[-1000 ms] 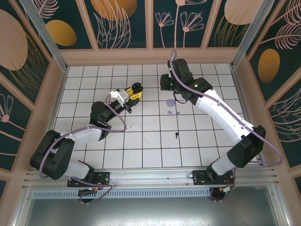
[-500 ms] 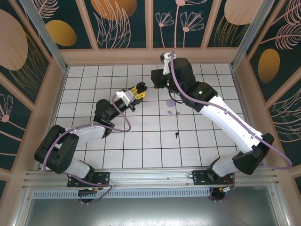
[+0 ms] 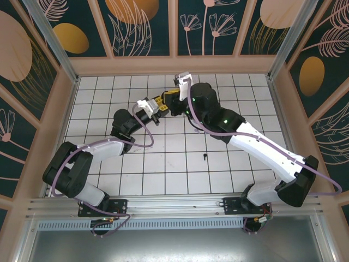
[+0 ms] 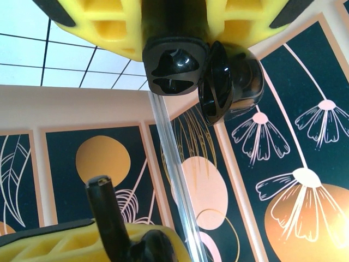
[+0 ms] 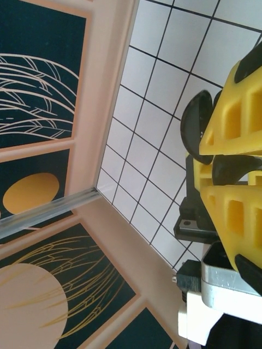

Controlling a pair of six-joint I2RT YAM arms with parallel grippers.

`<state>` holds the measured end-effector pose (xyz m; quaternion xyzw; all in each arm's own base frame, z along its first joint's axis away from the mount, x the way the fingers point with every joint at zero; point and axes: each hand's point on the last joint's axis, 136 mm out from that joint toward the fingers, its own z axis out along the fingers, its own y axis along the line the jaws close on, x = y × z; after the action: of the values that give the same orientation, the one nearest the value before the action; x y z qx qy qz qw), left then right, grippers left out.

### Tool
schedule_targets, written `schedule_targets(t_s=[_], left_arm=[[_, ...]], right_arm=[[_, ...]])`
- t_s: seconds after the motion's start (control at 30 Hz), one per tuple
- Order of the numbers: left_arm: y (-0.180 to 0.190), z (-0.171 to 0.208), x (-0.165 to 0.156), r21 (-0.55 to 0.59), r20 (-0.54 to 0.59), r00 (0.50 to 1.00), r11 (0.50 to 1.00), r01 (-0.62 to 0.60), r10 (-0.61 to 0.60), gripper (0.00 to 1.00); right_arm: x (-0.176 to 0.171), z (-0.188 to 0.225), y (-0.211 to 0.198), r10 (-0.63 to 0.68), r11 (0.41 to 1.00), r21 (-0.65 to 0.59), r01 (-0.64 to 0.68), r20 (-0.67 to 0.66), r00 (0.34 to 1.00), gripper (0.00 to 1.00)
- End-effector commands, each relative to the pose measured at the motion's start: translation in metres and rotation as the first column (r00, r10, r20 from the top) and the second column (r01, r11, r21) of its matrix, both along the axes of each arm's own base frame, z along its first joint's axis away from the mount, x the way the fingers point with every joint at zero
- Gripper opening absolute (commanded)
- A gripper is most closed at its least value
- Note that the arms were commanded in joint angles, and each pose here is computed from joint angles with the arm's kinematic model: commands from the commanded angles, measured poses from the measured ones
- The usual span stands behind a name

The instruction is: Insert the wireless bluetooth earbuds into the charging case

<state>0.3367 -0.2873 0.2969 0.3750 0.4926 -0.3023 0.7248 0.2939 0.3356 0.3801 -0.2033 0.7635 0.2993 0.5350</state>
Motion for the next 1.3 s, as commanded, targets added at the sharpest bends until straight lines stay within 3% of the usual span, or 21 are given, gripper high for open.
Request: schedule_targets(t_s=[0.0,1.27], left_arm=[[-0.007,0.01,-0.004,-0.014,0.013,0.999,0.999,0.038,-0.038,0.0],[-0.007,0.033,-0.024,-0.056,0.036,0.992,0.991,0.12,-0.118,0.0]], right_arm=[[0.002,0.011,0.003,-0.005,1.0,0.031,0.003,0.054,0.999,0.16],[0.022,-0.022,-0.002,-0.042,0.999,0.021,0.042,0.001,0.999,0.15]])
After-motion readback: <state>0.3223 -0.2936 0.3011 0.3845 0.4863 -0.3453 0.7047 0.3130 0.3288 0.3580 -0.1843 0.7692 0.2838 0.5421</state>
